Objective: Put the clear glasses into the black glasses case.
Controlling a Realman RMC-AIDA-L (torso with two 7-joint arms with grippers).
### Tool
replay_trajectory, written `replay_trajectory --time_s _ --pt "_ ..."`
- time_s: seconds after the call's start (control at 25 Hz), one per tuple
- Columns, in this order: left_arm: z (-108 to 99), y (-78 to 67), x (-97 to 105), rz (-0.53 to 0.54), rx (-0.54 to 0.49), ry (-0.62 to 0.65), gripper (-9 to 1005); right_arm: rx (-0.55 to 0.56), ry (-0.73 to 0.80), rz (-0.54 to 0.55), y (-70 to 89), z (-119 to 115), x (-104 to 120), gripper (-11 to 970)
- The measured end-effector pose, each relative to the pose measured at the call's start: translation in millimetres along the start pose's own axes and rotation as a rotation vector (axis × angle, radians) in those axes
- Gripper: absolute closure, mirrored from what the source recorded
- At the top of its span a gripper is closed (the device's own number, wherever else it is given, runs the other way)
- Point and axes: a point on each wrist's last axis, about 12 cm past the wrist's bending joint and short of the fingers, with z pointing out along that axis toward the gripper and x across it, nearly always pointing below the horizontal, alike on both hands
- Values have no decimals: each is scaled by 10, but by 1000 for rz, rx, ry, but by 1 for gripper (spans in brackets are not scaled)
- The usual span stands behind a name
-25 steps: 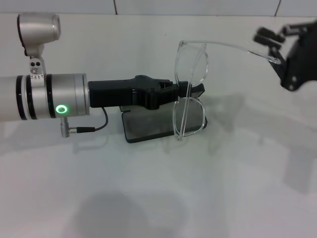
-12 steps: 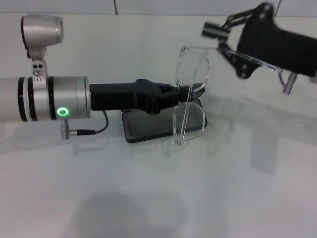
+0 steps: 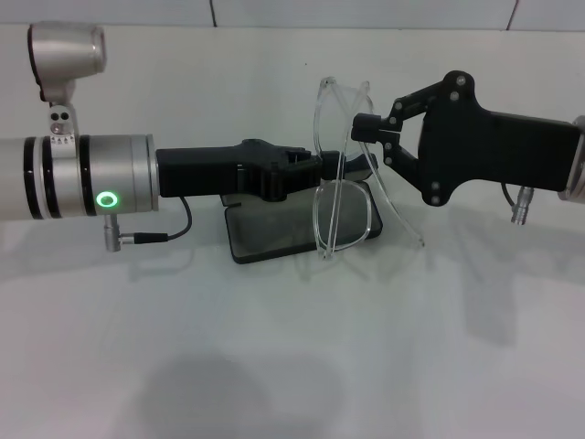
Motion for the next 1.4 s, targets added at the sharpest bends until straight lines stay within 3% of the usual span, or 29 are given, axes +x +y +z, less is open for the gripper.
replay_trajectory --time_s 0.52,0.68,1.08,1.4 --pt "-8 3 1 -4 -2 0 904 -19 34 32 80 18 43 933" --pt "-17 3 17 -7 -4 -1 904 11 -20 43 101 -75 -49 933" --pt "-26 6 20 -7 -6 -1 904 -100 -15 124 228 -85 -64 932" --pt "-27 6 20 -8 -6 -1 903 -117 27 151 277 -37 -10 931"
